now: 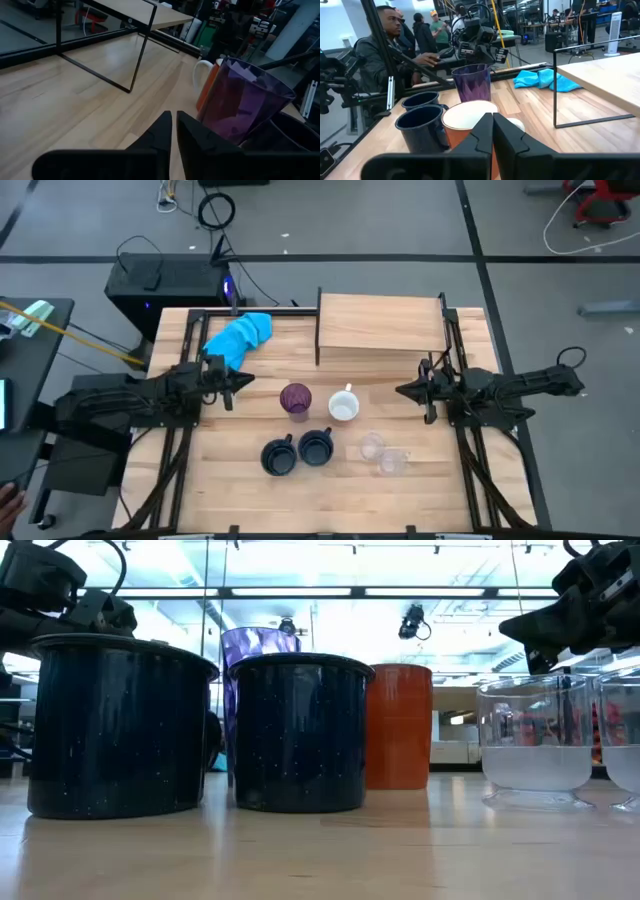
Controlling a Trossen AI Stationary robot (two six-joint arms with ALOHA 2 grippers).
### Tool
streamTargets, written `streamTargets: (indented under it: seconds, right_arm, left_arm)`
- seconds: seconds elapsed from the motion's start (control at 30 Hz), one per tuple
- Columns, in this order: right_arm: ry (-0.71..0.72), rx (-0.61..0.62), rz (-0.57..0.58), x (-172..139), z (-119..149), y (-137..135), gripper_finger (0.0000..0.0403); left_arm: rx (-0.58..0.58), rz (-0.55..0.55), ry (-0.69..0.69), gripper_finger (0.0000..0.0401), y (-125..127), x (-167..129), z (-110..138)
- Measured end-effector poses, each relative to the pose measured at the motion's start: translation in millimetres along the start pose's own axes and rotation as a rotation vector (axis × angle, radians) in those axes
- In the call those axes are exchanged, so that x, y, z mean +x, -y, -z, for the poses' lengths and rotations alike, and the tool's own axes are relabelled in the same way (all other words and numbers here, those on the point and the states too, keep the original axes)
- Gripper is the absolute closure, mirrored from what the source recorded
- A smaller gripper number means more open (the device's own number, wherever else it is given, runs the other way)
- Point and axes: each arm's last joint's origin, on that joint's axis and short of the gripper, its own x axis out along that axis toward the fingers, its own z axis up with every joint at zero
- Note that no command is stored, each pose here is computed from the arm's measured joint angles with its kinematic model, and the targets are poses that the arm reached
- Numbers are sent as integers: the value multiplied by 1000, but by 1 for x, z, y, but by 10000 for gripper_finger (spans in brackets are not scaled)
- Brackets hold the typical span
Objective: Stack small to large cups/mugs on shelf
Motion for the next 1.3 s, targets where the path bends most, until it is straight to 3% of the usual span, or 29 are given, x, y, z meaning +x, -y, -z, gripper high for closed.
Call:
streamTargets:
  seconds: [1.3]
  right_arm:
    - [0,0,0,0,0,0,387]
  left_arm:
    - [0,1,0,373,0,0,0]
